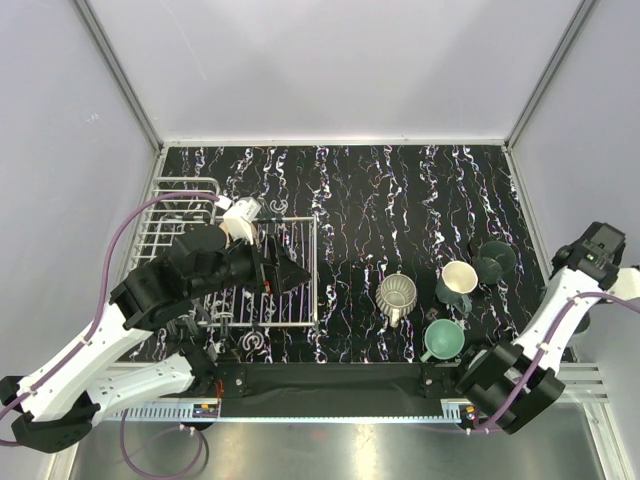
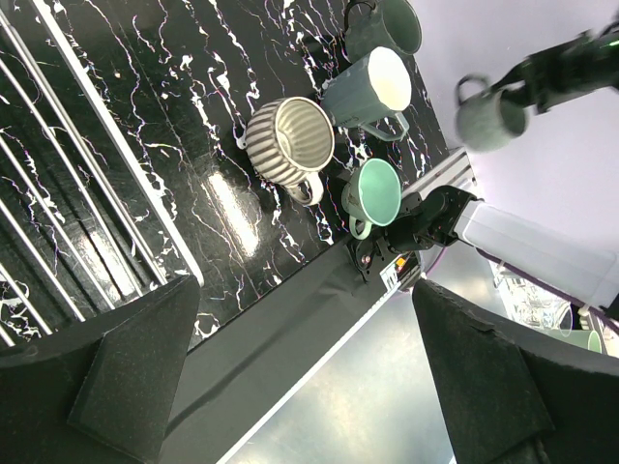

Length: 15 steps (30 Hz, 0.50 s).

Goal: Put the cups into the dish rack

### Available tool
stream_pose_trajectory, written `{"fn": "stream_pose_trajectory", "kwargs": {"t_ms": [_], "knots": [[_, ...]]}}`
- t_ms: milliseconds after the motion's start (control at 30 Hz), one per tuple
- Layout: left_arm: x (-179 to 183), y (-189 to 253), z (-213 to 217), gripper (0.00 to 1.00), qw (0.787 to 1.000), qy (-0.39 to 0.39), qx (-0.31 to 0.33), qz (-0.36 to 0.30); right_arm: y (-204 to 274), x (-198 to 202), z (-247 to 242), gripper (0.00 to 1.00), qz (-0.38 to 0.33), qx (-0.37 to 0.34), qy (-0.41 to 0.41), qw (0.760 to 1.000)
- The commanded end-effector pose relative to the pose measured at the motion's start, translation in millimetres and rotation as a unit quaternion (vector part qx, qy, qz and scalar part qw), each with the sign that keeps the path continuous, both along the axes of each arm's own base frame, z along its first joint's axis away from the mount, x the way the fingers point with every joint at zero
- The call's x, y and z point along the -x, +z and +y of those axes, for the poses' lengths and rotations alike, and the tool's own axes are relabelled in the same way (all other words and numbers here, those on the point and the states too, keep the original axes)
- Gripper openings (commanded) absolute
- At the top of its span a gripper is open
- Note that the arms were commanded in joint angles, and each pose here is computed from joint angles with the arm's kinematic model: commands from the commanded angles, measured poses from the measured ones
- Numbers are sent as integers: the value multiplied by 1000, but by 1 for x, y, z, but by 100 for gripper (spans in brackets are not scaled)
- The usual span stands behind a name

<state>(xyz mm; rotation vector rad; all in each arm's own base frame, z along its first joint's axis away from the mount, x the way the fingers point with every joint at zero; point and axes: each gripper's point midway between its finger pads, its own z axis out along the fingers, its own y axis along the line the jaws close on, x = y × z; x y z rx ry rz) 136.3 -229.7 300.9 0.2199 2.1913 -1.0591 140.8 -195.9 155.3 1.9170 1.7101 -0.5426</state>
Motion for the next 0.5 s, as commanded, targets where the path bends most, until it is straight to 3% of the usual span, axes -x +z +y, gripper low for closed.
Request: {"fn": "stream_pose_trajectory", "kwargs": {"t_ms": [0,167,333,433,467], "knots": [[2,29,-4,99,999,-16,32,-32,59,-10,-13,0,-45,60,15,997],[0,26,-7,99,999,-17,35,-30,117,-64,-2,0,-102,89,116,984],[-2,28,-9,99,999,-15,35,-30,140,-148,61,0,-56,94,282,953],[-3,30,-5,99,999,-5,33,-33,155,-189,114,0,-55,108,378,918],[-3,30,-4,99,999,-3,32,-34,155,-202,146,0,-53,114,428,895]]}}
